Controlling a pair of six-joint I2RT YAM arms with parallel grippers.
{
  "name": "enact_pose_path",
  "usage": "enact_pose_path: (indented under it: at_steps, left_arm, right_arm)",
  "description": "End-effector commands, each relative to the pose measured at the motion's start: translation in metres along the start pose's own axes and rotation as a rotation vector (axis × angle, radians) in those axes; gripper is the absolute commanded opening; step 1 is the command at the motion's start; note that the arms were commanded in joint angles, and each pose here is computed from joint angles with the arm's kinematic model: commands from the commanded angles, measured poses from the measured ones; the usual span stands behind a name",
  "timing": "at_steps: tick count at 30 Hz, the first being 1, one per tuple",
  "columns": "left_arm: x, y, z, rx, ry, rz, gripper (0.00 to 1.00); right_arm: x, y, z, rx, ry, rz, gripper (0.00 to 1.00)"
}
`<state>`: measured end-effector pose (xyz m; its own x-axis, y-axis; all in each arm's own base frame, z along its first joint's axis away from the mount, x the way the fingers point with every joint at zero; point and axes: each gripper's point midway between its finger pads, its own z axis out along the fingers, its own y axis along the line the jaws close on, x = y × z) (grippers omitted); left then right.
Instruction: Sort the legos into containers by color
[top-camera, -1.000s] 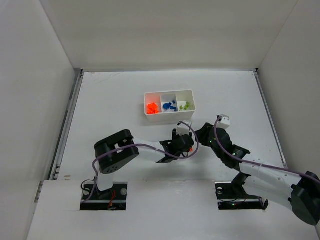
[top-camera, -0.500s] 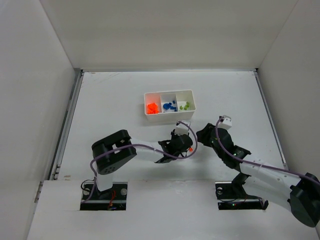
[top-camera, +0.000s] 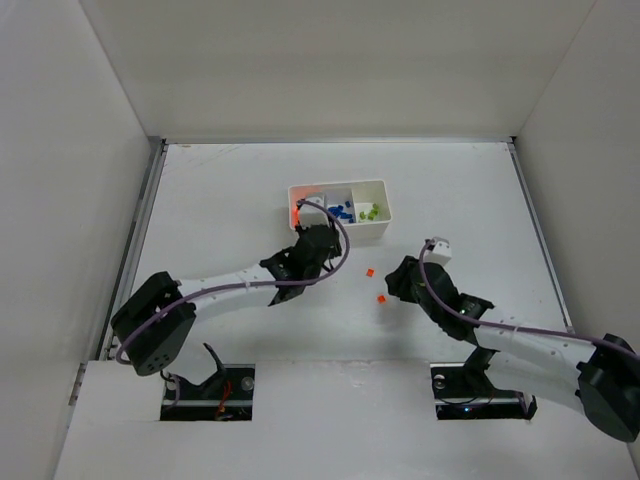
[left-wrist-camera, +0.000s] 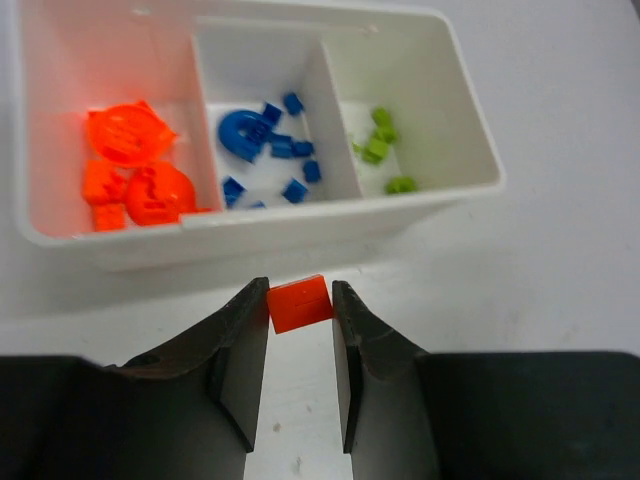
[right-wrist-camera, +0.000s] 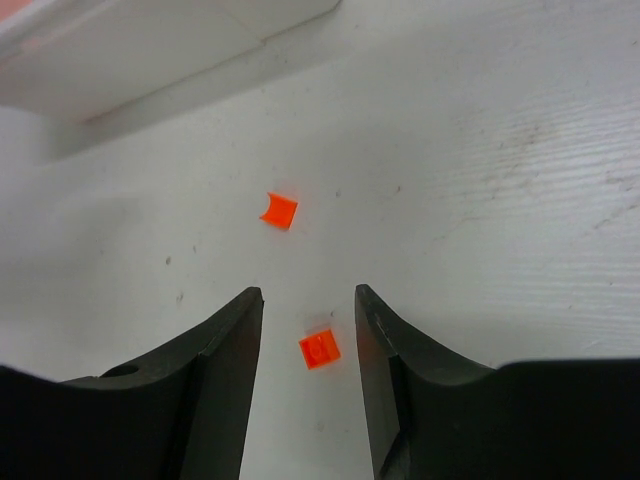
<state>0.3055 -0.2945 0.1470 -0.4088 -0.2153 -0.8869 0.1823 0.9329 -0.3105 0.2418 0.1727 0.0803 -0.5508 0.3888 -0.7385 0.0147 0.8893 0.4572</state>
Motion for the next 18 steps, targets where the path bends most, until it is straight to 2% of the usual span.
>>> enact_pose_path:
  at_steps: [1, 5, 12, 18]
  left_arm:
    - [-0.036, 0.016, 0.02, -0.036, -0.087, -0.044, 0.24]
    - [-0.053, 0.04, 0.052, -0.104, -0.102, -0.052, 0.25]
    - [-0.055, 0.068, 0.087, -0.193, -0.109, -0.061, 0.27]
    - [-0.062, 0.067, 0.081, -0.188, -0.121, -0.066, 0.47]
  right_arm:
    - [0.015, 0.006, -0.003, 0.001, 0.046, -0.03, 0.48]
    - [0.032, 0.007, -0.007, 0.034, 0.091, -0.071, 0.48]
    - [0.054, 0.009, -0.007, 0.071, 0.158, -0.157, 0.51]
    - [0.056, 0.01, -0.003, 0.104, 0.17, -0.207, 0.53]
